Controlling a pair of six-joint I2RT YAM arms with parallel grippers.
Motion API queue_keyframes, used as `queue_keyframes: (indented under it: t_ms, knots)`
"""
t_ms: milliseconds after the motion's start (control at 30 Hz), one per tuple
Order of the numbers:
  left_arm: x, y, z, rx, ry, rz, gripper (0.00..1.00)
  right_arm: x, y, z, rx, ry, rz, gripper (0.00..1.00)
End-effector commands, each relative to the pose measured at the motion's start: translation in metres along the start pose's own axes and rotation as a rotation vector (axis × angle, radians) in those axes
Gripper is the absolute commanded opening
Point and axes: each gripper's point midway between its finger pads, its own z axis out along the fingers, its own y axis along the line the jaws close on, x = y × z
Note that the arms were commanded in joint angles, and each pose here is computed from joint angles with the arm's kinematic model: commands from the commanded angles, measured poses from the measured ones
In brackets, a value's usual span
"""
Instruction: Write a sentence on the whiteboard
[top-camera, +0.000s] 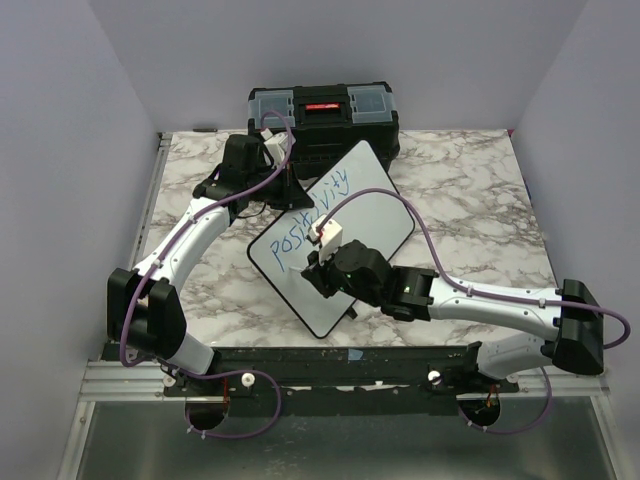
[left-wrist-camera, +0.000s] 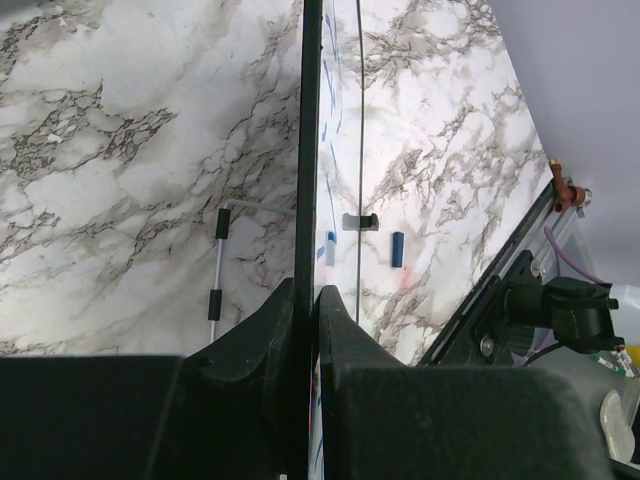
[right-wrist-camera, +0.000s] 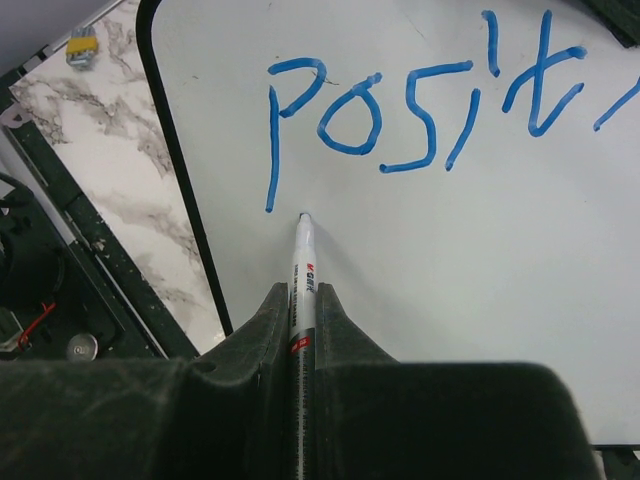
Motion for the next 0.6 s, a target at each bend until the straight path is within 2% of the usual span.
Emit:
queue_keyframes:
  t_ms: [0,567]
  knots:
    - [-0.007,0.019,-0.002,-0.086,-0.045,0.066,0.00,-0.002,-0.002,0.001,0.026,-0.012,0.013,0.01]
    - [-0.009,0.019,-0.004,-0.087,-0.051,0.064,0.00,0.053,-0.003,-0.013,-0.005,0.116,0.043,0.01]
